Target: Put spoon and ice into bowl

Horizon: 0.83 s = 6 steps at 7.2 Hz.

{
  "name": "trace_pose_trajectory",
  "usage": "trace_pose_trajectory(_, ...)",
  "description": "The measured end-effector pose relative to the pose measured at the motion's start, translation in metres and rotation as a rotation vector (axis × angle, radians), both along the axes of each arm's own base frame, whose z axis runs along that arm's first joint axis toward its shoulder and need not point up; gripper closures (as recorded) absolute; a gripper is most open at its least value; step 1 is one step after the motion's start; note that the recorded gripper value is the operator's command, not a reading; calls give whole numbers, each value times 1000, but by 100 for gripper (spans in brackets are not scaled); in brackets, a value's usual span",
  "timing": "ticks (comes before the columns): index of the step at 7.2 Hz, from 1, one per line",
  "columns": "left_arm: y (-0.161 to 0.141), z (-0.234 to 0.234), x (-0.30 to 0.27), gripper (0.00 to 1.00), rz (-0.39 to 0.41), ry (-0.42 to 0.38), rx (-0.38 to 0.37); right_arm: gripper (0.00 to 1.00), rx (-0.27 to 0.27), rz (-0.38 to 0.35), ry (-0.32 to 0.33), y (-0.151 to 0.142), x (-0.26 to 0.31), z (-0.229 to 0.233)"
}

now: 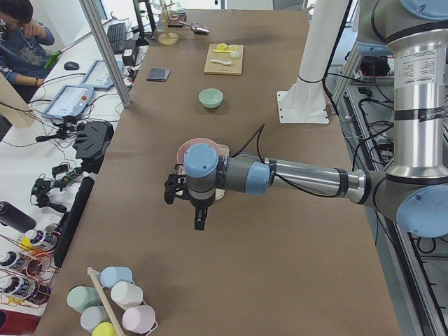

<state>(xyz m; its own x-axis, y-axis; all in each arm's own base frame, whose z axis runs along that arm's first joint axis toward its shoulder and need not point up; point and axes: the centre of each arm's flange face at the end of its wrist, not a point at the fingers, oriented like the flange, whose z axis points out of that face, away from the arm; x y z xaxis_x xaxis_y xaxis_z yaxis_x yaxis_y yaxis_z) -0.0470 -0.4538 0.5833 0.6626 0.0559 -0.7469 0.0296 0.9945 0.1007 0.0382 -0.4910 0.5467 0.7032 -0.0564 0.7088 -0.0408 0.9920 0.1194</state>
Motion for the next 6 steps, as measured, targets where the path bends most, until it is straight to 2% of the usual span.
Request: trace_pose_trajectory(6,0,-2,2,2,3,5,33,0,-12,-15,-58,4,-6,0)
